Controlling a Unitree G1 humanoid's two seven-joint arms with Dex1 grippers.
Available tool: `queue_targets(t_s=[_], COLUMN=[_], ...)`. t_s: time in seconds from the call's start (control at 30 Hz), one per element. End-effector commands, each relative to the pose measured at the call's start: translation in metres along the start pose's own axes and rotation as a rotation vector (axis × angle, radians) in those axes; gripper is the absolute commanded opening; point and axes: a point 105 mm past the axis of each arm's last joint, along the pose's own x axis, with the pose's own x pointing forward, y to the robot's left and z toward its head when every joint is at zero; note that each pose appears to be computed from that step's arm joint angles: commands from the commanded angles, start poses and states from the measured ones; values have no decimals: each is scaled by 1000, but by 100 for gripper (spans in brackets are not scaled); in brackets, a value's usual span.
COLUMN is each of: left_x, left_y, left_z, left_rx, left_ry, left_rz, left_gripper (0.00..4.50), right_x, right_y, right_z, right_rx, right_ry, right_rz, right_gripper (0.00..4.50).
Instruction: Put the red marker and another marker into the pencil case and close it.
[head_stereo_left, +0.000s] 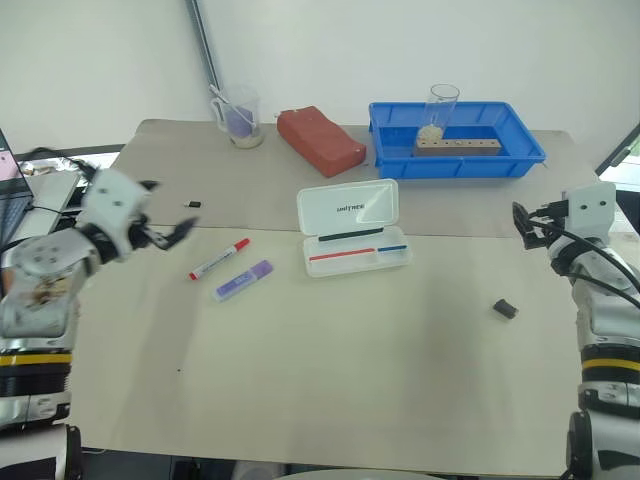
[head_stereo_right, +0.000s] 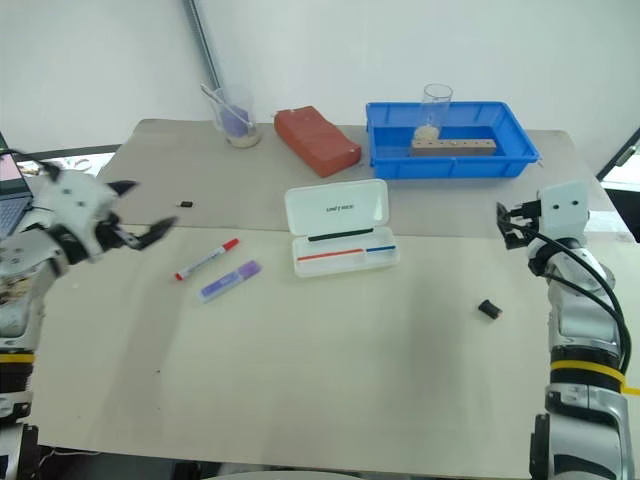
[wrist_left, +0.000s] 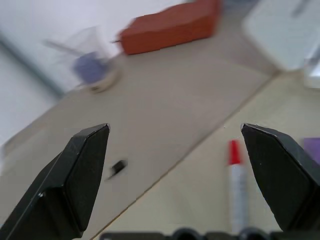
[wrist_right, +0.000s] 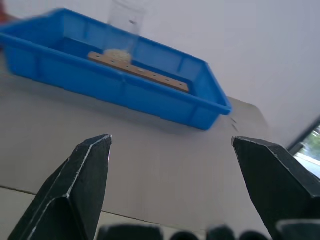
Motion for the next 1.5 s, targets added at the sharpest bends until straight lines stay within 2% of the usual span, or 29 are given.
queue_targets(t_s=[0.03,0.17,0.3,0.43,0.6,0.83,0.93,1.17,1.2,1.33,1.5], left_x=[21,47,66,87,120,135,140,147,148,144,116], left_y=[-39,-81,-118,-139,-148,-164,-167,-163,-162,-158,-163], left_z=[40,59,63,55,48,42,32,25,26,29,28], left_rx=[97,151,202,209,181,131,155,175,177,188,235], left_ry=[-83,-142,-192,-164,-119,-90,-54,-22,-26,-42,-66], left_rz=[-234,-415,-556,-628,-634,-718,-723,-692,-688,-701,-813], left_gripper=[447,447,447,447,447,447,358,21,3,3,3], right_x=[-10,-39,-63,-71,-79,-83,-82,-81,-80,-79,-89], right_y=[46,104,140,147,151,150,147,145,144,144,153], right_z=[38,52,58,59,57,48,46,48,49,50,52], right_rx=[34,60,79,88,83,68,67,82,89,80,45], right_ry=[-82,-83,-68,-50,-20,19,21,7,2,1,11], right_rz=[264,556,701,693,673,632,608,576,569,578,684], right_gripper=[427,427,427,427,427,427,427,427,427,427,427])
